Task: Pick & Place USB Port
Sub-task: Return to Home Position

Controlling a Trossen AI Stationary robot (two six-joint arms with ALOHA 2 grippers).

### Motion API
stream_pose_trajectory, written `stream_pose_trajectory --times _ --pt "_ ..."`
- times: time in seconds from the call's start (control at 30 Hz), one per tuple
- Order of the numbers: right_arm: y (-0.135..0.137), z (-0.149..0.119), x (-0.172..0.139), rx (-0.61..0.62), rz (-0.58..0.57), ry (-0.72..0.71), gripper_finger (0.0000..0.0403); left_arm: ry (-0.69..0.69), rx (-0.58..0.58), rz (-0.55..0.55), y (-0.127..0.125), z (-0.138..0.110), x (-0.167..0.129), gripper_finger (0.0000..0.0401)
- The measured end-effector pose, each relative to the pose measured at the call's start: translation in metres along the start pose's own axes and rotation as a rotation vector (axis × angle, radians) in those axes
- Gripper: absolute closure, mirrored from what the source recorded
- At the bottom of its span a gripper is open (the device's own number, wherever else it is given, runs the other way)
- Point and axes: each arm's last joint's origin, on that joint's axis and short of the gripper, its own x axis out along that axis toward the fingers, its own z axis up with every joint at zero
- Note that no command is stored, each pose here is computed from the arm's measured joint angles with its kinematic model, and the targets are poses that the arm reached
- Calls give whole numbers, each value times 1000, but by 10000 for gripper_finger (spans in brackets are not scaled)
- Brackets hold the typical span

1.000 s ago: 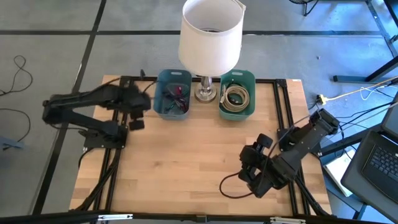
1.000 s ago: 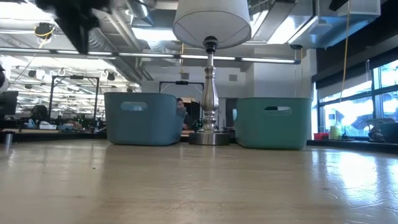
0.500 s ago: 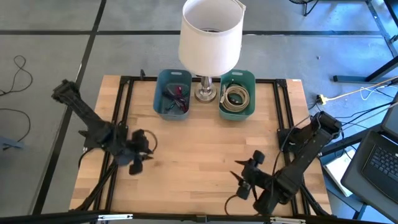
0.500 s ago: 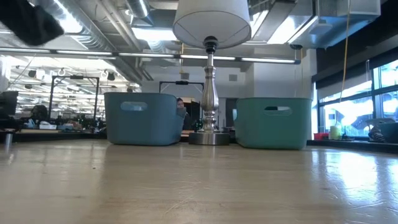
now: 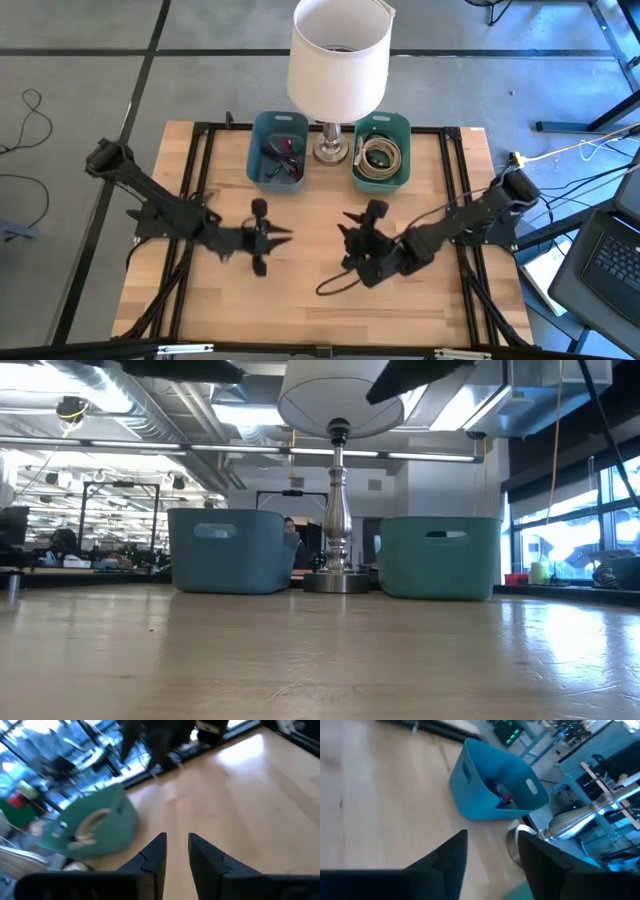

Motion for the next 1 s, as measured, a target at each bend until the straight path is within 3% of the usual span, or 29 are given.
stream_pose_trajectory --times 0.1,0.27,0.47,0.67,0.77,1.0 --pt "-17 3 2 -41 43 36 258 -59 -4 -8 23 -7 -3 345" --pt "-48 -10 -22 -50 100 50 308 -181 -82 -43 56 -26 -37 373" --pt "-83 -71 -63 187 218 -32 347 -362 -173 -87 73 -54 -80 392" --pt "-95 -129 -82 376 359 -138 392 -298 -265 -91 79 -84 -98 399" --pt "-95 -151 -85 455 391 -166 396 -295 -333 -103 83 -90 -106 398" --pt "-81 -184 -82 503 438 -187 399 -184 -446 -150 82 -109 -112 399"
